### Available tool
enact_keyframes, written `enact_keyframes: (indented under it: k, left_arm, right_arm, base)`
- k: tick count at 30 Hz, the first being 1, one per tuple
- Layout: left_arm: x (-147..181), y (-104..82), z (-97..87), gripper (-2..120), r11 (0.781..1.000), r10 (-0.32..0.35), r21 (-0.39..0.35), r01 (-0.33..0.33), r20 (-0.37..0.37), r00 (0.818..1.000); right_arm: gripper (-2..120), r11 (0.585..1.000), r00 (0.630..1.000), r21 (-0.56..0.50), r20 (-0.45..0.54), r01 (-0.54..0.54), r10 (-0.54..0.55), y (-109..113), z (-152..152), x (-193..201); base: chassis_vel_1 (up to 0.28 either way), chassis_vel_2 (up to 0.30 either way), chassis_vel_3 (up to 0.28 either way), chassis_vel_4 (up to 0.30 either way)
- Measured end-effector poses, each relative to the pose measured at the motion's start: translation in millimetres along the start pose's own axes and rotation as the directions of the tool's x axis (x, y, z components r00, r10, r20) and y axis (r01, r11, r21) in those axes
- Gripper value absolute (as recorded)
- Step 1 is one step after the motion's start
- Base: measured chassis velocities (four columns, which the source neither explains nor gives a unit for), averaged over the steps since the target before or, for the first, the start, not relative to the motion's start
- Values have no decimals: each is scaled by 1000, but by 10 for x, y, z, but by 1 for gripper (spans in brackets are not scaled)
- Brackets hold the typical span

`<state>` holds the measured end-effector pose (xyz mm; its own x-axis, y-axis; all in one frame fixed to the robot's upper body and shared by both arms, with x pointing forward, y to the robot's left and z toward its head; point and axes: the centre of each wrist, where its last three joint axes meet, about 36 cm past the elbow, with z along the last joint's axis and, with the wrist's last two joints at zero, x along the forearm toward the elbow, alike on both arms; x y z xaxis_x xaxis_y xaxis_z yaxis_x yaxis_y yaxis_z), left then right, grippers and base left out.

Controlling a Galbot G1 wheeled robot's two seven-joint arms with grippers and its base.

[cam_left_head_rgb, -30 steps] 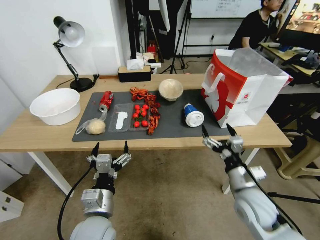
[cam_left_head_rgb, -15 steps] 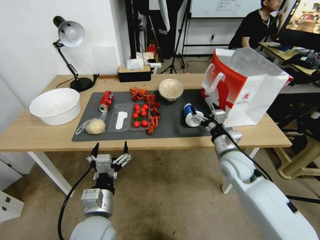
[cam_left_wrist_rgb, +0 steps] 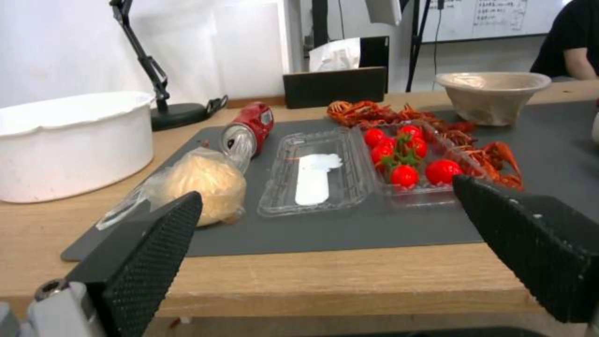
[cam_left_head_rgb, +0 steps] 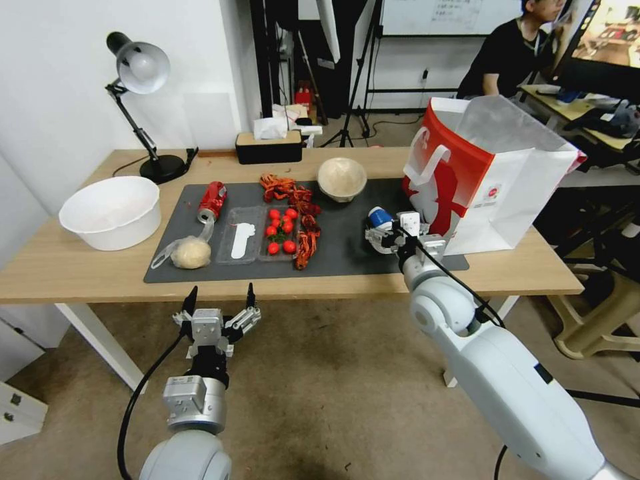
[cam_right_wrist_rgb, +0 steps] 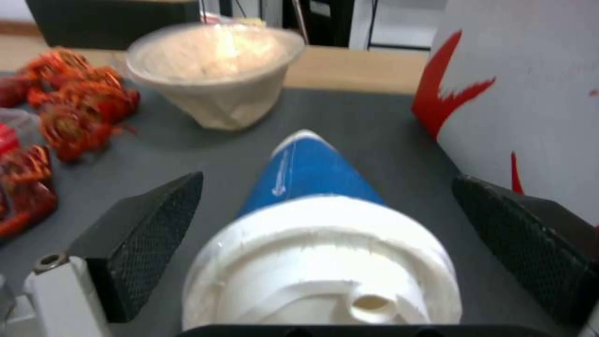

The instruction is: Pick up the trash from the table and place it into the takeout bag.

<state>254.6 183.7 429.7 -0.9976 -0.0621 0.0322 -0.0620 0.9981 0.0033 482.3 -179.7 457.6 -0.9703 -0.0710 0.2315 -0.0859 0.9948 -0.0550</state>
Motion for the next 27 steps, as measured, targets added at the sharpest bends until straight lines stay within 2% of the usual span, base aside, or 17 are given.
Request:
enact_keyframes:
  k: [8,17,27]
  left_arm:
    - [-6,-2,9,100,1000,-1,0,1,-2,1000]
    - [-10,-4,15,100,1000,-1,0,1,-3,1000]
    - [-13,-16,17,100,1000,0,0,0,-3,1000]
  right_arm:
    - [100,1000,997,-27,-82,1,-3,35,6,-91]
    - [100,999,995,-36,-102,5,-9,58,53,-101]
    - [75,999,995,-44,-101,11,-15,22,77,-62]
  base:
    - [0,0,0,0]
    - [0,0,0,0]
    - [0,0,0,0]
